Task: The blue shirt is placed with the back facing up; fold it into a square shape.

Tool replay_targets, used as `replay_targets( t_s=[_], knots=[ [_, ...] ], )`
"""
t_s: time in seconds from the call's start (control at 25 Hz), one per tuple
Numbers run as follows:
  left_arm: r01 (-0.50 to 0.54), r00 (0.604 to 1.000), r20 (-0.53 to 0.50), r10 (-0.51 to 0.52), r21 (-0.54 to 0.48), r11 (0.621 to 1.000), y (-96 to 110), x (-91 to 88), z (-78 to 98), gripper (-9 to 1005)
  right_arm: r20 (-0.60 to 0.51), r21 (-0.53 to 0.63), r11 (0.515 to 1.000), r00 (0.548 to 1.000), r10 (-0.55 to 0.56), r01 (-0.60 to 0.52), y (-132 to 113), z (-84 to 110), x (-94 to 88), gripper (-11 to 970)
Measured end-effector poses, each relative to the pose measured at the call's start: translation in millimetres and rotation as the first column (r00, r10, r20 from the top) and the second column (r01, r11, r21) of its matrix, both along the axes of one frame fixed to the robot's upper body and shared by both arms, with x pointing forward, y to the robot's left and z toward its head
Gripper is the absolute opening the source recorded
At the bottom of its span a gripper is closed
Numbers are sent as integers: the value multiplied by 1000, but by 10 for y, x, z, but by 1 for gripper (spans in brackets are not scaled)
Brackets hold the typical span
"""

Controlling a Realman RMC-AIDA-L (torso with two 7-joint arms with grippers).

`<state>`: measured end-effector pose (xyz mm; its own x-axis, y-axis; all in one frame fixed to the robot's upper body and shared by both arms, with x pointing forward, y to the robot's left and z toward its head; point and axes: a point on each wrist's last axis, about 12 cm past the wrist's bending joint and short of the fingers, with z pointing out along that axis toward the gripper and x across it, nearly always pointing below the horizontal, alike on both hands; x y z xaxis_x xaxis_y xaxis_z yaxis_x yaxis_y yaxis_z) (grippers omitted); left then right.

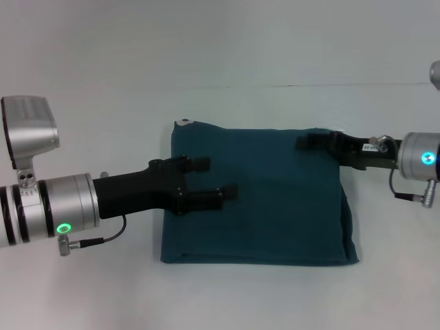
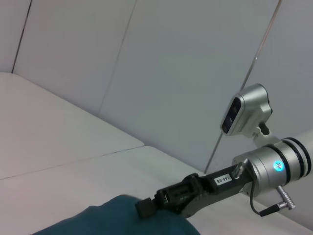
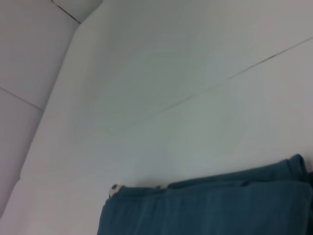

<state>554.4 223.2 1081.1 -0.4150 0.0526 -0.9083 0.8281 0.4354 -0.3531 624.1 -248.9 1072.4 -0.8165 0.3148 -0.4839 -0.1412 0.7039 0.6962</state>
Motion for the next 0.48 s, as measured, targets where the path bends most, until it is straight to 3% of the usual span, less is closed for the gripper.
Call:
replay_targets(
  t_s=[0.48],
  knots=[
    [-18,1000,-3,18,5,1000,11,11,-13,937,86,15,998,994,-70,69,90,-21,50,635]
  ],
)
